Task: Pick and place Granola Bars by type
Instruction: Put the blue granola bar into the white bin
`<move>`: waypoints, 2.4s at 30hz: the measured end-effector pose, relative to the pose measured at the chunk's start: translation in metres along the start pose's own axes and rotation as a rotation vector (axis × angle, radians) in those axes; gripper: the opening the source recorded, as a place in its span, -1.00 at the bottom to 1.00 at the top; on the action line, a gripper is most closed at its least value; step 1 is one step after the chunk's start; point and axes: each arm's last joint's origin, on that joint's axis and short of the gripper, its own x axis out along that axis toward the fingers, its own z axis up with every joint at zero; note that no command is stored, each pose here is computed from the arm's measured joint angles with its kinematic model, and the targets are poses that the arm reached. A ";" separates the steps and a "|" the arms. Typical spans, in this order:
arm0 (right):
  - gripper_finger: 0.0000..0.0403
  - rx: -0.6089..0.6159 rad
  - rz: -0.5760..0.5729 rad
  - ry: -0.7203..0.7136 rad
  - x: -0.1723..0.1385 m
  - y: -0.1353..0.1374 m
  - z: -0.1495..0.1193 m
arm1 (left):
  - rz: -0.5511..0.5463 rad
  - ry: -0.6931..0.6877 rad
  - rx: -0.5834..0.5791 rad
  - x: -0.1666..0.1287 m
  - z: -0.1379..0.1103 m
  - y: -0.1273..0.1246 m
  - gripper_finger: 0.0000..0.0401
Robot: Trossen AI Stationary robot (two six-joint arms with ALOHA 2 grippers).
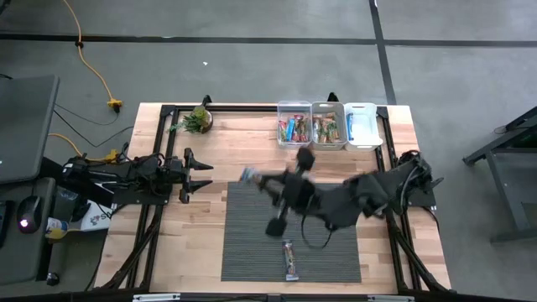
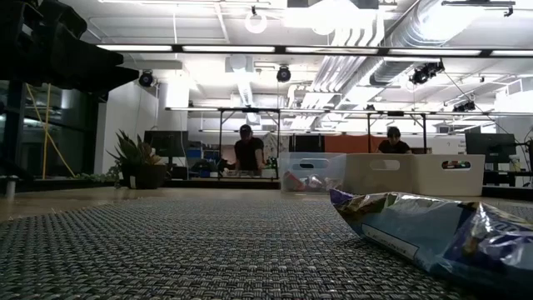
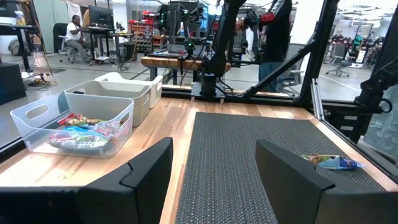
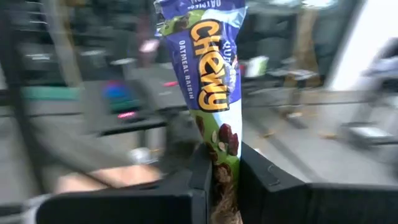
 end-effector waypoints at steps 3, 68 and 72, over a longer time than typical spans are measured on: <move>-0.82 -0.036 -0.163 -0.009 -0.005 -0.026 0.008 | 0.000 0.000 0.000 0.000 0.000 0.000 0.13; -0.86 0.666 -1.046 0.665 -0.088 -0.373 -0.314 | 0.000 0.000 0.000 0.000 0.000 0.000 0.13; -0.81 0.715 -1.007 0.740 -0.082 -0.377 -0.326 | 0.000 0.000 0.000 0.000 0.000 0.000 0.13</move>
